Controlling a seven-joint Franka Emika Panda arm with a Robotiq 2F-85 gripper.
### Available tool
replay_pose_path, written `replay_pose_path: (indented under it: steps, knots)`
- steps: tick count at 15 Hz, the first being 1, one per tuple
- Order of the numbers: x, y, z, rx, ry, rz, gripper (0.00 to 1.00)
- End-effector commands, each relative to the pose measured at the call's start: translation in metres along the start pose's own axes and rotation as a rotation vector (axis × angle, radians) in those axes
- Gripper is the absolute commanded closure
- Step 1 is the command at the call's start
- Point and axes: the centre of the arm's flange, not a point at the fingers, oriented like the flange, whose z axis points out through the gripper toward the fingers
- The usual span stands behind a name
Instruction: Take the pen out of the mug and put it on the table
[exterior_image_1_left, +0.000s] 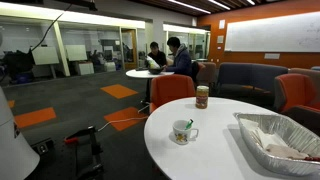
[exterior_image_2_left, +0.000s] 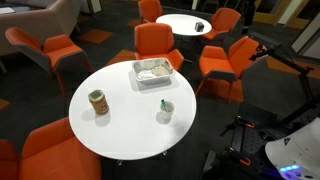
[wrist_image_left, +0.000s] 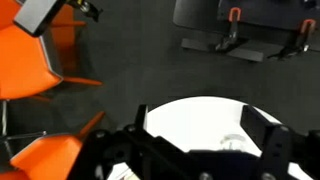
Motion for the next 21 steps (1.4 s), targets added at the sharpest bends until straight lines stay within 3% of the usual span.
replay_pose_path:
  steps: [1,7,12,14,21]
  knots:
    - [0.000,0.000,0.000,0.000,0.000,0.000,0.00]
    - [0.005,-0.005,0.003,0.005,0.015,-0.017,0.00]
    - [0.054,-0.062,0.044,0.157,0.125,-0.036,0.00]
    - [0.074,-0.087,0.069,0.201,0.130,-0.016,0.00]
    - [0.133,-0.151,0.170,0.131,0.169,0.077,0.00]
